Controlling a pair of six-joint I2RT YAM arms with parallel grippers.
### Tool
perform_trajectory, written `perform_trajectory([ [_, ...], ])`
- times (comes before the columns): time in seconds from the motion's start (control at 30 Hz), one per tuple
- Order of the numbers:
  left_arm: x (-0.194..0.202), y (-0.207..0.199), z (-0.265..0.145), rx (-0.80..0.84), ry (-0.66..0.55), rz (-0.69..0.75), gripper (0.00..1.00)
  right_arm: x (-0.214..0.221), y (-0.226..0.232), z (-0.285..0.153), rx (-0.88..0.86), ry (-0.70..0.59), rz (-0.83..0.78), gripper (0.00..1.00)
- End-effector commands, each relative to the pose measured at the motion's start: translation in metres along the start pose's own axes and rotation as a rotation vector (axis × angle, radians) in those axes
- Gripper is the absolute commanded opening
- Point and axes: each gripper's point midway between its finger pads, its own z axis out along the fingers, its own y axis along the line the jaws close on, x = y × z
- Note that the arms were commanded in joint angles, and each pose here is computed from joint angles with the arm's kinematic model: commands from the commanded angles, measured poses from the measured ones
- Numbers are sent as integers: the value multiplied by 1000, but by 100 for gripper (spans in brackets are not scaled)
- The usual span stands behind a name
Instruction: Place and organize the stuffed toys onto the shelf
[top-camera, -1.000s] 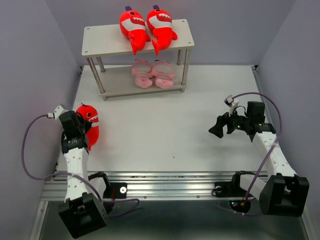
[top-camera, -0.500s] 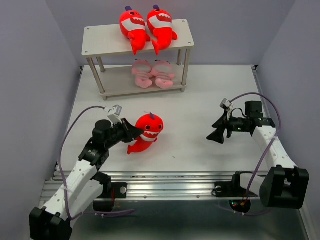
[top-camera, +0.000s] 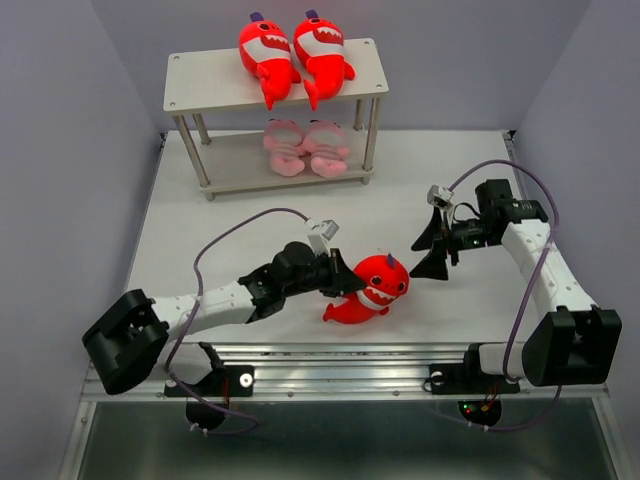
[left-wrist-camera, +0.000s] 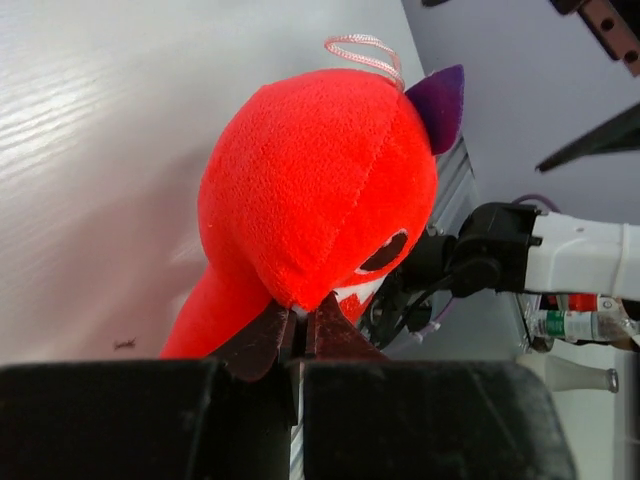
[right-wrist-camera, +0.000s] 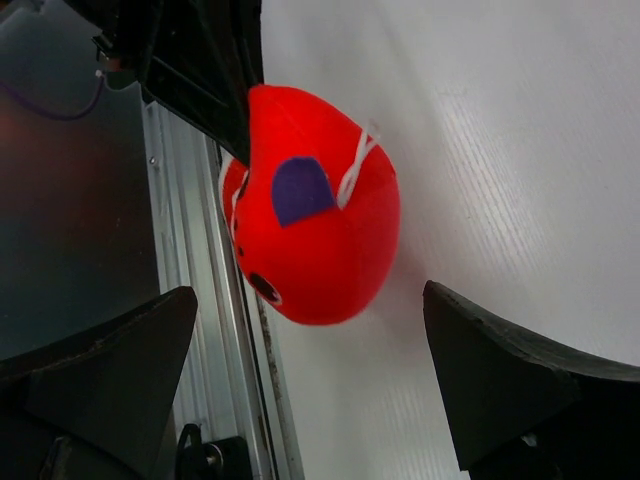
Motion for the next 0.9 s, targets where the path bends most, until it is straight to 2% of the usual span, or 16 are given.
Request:
perform_trajectory([
  [0.0,-51,-69,17,203,-171,12,0,-13,13,1,2,17,-33,100],
  [0.3,-52,-89,32,273,-167,-15,0,9,0,15,91,87,-71,99],
  [0.37,-52,-90,33,280,-164,-27,0,12,0,19,92,88,-62,96],
  [0.47,-53,-93,34,295,-169,-44,0,12,1,27,78,86,-75,86],
  [0.5,-54,-95,34,302,-175,-47,0,13,2,30,67,87,-76,82],
  [0.57,-54,-97,34,310,-176,-49,0,15,1,32,57,86,-60,66],
  [0.6,-55,-98,34,316,-178,-50,0,15,2,33,46,80,-55,52],
  [0.7,-55,-100,32,323,-181,-51,0,14,1,35,35,70,-46,32],
  [0.77,-56,-101,29,326,-191,-48,0,12,2,35,32,63,-45,15],
  [0.8,-56,-99,28,321,-196,-45,1,12,2,35,34,62,-42,5],
  [0.87,-59,-101,22,324,-210,-35,14,10,3,34,44,62,-49,1],
])
